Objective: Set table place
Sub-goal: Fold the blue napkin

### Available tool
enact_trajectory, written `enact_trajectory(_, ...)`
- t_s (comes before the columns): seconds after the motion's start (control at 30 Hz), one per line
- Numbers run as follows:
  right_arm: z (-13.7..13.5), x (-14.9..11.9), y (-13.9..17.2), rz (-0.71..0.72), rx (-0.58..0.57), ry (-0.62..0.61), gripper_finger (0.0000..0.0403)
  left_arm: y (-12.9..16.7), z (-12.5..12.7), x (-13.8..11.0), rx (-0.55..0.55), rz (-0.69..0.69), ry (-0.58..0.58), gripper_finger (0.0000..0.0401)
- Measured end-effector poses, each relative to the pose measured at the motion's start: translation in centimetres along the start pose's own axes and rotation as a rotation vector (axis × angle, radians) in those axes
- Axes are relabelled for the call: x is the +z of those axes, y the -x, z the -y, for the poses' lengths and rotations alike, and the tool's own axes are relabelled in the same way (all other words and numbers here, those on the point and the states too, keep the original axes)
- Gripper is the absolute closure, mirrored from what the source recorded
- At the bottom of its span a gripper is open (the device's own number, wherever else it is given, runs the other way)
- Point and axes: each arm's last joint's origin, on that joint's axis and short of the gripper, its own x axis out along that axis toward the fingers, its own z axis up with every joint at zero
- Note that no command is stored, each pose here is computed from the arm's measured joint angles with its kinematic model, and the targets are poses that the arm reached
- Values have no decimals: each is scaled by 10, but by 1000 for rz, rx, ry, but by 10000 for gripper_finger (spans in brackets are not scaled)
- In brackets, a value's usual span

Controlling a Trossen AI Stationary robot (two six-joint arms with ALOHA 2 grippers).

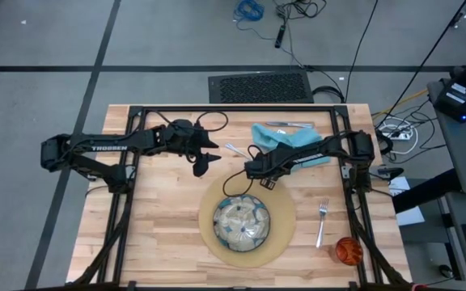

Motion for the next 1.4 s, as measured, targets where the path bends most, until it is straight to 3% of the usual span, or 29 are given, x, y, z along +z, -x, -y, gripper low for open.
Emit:
enact_trajectory(0.27,4,20,28,32,10,-25,232,1,-6,1,24,12,21,199)
enact_trajectory(0.47,13,24,37,32,-61,-39,232,1,-7,-1,25,-10,47,199)
enact_trajectory(0.77,15,20,29,-47,-116,-35,232,1,-6,-1,24,-10,46,199)
enact_trajectory(1.2,-6,15,-7,-205,-179,36,232,1,-6,-1,24,-6,45,199)
enact_trajectory(1.4,-9,23,-4,-205,-183,34,245,1,-6,-1,23,-6,45,199)
